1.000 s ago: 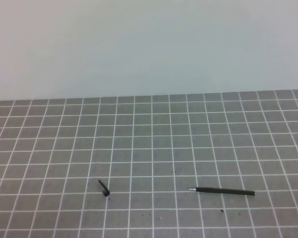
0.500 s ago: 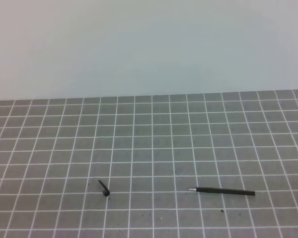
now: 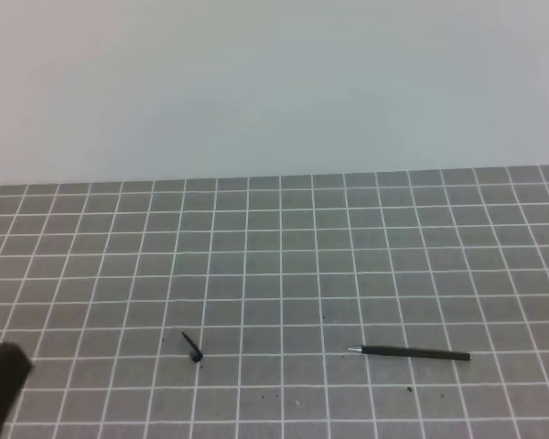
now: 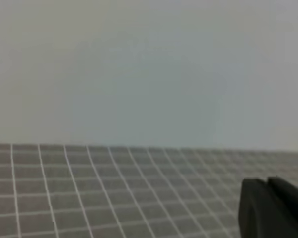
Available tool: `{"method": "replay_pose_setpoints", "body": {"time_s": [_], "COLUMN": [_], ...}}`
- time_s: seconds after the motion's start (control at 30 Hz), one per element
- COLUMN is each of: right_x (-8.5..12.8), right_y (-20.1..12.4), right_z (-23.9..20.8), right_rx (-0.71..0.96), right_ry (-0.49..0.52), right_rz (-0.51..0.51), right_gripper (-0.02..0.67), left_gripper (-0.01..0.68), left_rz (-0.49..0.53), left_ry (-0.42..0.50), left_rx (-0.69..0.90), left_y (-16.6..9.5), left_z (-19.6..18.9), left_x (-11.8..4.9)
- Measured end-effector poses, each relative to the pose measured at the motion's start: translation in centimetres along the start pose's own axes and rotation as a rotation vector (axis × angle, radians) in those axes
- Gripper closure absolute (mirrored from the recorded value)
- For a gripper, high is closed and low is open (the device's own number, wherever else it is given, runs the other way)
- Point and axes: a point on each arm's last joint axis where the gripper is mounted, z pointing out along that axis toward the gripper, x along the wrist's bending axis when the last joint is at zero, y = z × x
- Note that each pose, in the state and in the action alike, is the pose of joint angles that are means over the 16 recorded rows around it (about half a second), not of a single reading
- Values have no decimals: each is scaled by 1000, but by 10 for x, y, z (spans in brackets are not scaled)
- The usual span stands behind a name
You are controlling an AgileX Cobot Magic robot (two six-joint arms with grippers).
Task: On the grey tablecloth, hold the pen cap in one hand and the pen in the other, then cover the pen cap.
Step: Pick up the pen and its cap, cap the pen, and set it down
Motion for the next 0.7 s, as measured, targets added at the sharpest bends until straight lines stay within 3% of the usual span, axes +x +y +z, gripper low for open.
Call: {"method": "replay_pose_setpoints", "body": {"time_s": [0.33, 0.53, 0.7], "right_x": [13, 21, 25], "right_y": [5, -4, -13], "right_z": [37, 52, 58], "right_rx": [241, 401, 496], "right_ry": [199, 341, 425], "right_rz": [-145, -149, -142], "right_gripper": [641, 641, 641], "left_gripper": [675, 675, 676], "left_rz": [401, 661, 843], "left_ry": [52, 97, 82], "left_rx": [368, 532, 662], "left_y": [26, 45, 55], "left_z": [43, 77, 108], "left_x": [8, 26, 41]}}
